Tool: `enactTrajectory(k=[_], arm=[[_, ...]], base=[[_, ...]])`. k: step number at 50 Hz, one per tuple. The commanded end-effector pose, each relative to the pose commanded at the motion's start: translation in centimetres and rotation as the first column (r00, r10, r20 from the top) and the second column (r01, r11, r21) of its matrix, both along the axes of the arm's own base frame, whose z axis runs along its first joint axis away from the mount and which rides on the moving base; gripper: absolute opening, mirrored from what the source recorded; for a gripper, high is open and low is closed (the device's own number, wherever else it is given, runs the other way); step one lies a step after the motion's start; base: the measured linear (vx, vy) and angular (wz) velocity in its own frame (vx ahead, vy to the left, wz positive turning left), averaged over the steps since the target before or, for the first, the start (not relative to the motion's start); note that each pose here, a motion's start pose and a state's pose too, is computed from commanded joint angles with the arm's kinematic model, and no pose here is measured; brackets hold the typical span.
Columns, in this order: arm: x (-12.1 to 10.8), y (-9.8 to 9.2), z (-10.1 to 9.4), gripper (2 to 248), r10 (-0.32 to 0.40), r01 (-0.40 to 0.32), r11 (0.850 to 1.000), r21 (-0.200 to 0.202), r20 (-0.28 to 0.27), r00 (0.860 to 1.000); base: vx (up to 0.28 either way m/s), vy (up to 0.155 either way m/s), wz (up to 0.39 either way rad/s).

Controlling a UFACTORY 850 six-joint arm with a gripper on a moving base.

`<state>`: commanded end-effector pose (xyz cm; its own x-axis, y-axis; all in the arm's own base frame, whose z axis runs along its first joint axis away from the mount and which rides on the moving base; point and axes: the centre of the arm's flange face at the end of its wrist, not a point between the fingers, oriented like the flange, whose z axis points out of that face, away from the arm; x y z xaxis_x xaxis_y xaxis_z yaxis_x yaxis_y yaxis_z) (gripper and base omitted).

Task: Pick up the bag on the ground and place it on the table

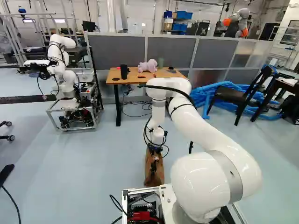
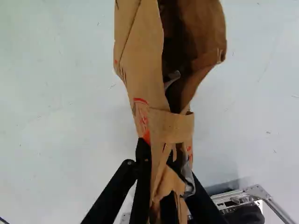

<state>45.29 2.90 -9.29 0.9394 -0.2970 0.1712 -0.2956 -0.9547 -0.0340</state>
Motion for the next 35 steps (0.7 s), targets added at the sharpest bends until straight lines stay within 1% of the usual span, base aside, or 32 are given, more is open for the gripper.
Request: enactTrajectory(k=[18,35], arm=[[-0.2,0.1,2.7,21,0.019,-0.019,1.000,0.005,0.002,1.000],[-0.4,0.1,5.2,21,0.038,-0.038,0.999,0.010,-0.016,0.999]], base=[[0.000,0.000,0.000],[0.000,0.000,0.000]])
